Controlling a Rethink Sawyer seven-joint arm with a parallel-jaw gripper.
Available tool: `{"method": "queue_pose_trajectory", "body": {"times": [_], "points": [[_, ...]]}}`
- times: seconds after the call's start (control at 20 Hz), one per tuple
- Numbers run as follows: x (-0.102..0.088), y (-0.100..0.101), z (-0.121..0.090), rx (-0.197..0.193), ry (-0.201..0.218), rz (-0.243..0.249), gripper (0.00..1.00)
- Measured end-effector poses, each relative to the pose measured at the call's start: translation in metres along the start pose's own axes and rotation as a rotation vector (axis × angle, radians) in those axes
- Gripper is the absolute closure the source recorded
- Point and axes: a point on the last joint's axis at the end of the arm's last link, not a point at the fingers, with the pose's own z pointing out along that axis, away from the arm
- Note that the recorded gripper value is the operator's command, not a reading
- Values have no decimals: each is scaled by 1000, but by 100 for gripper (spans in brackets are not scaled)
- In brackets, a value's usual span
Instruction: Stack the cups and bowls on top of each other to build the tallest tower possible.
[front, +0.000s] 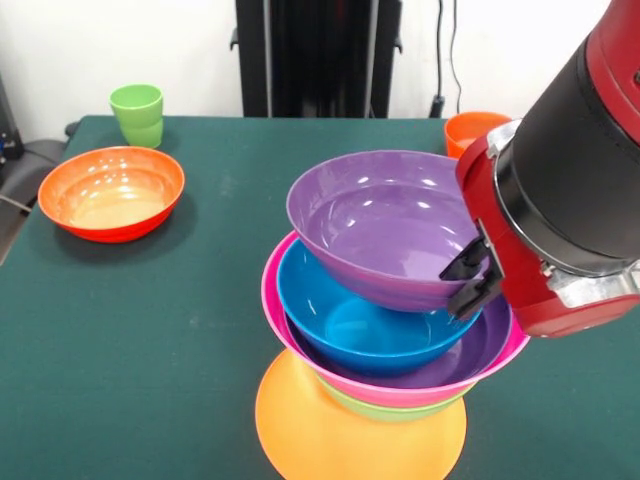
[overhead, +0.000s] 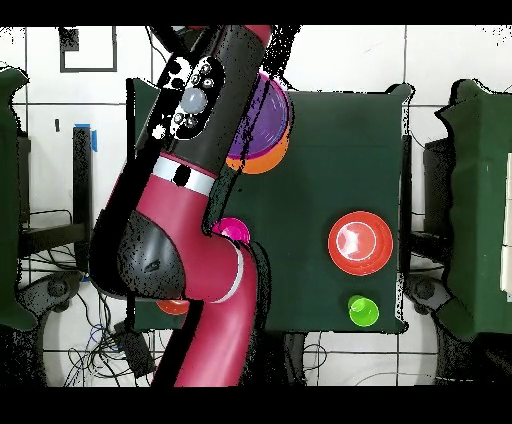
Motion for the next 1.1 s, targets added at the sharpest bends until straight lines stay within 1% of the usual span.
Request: {"method": "queue_pose_trajectory", "body": {"times": [0.6,0.8,0.85,1.1], "points": [[-5,0,2,9,-32,20,100],[-5,1,3,10,-35,20,100],[-3,2,1,2,-27,19,0],[-3,2,0,-4,-21,18,0]]}}
